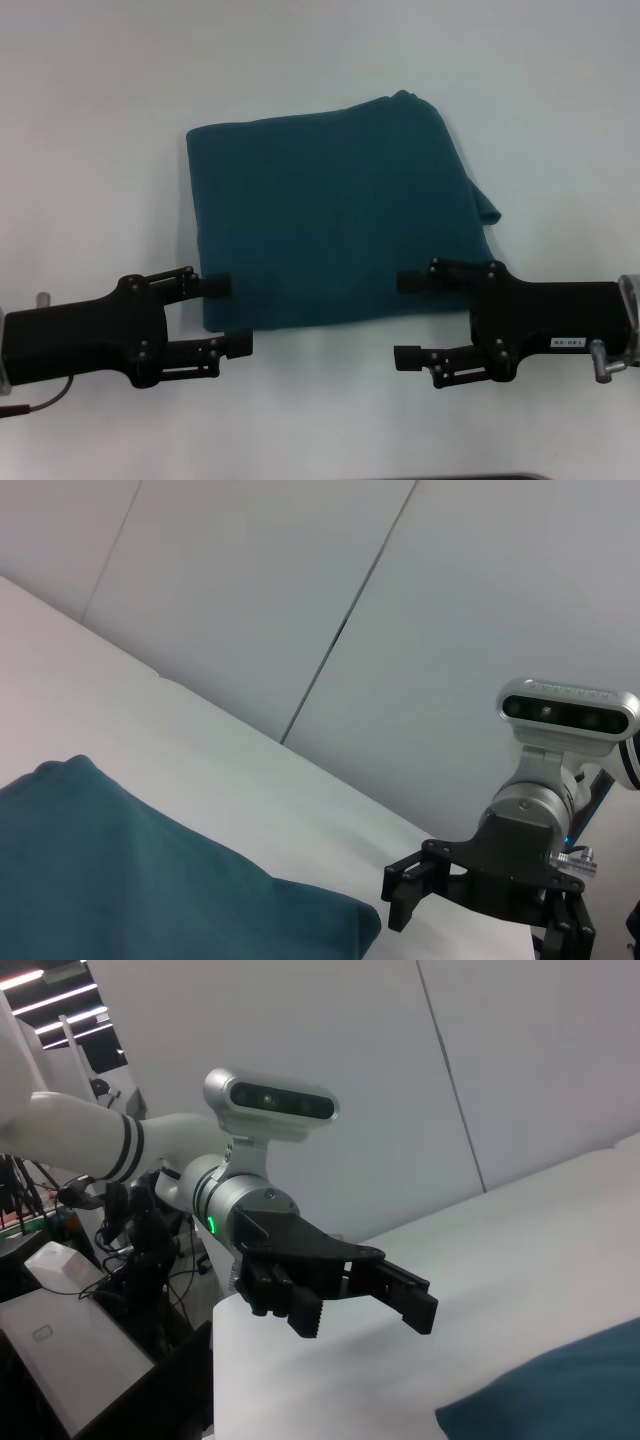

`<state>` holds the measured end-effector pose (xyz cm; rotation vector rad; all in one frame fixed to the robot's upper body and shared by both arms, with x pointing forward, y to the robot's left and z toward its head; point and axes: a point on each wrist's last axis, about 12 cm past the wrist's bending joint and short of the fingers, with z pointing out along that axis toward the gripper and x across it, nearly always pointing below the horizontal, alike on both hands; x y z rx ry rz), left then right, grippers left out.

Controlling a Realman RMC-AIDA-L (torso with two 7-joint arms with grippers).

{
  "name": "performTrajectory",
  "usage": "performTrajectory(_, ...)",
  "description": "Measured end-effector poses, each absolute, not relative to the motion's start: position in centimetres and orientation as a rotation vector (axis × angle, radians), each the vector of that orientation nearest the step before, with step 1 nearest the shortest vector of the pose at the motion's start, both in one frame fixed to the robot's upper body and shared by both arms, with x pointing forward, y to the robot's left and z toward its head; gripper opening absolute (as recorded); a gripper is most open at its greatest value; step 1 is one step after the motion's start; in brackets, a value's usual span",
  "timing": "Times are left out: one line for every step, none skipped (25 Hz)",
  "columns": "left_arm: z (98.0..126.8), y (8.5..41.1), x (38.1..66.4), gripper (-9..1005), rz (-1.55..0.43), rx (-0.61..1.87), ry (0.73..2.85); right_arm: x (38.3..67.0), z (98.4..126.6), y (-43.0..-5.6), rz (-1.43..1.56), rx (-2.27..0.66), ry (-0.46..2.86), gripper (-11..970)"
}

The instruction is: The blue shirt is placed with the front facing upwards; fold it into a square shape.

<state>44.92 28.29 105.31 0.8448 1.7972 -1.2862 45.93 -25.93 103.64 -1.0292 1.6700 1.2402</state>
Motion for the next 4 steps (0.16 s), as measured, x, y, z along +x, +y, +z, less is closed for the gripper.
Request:
performTrajectory(105.27, 28.27, 44.88, 831, -1.285, 0.846, 1.797, 45.93, 103.54, -25.84, 1.241, -1.025, 1.674, 940)
performTrajectory(105.25, 28.33, 44.87, 831, -1.283, 0.845, 1.8, 45.92, 103.46, -25.8, 1.242, -1.021, 1.68, 940)
performTrajectory(105.24, 28.43, 44.87, 831, -1.28, 0.843, 1.803, 45.9, 103.43, -25.84, 1.241, -1.017, 1.685, 940)
performTrajectory(105.25, 28.52, 44.88, 831, -1.277, 0.84, 1.805, 45.86, 103.38, -25.93, 1.24, -1.014, 1.69, 940)
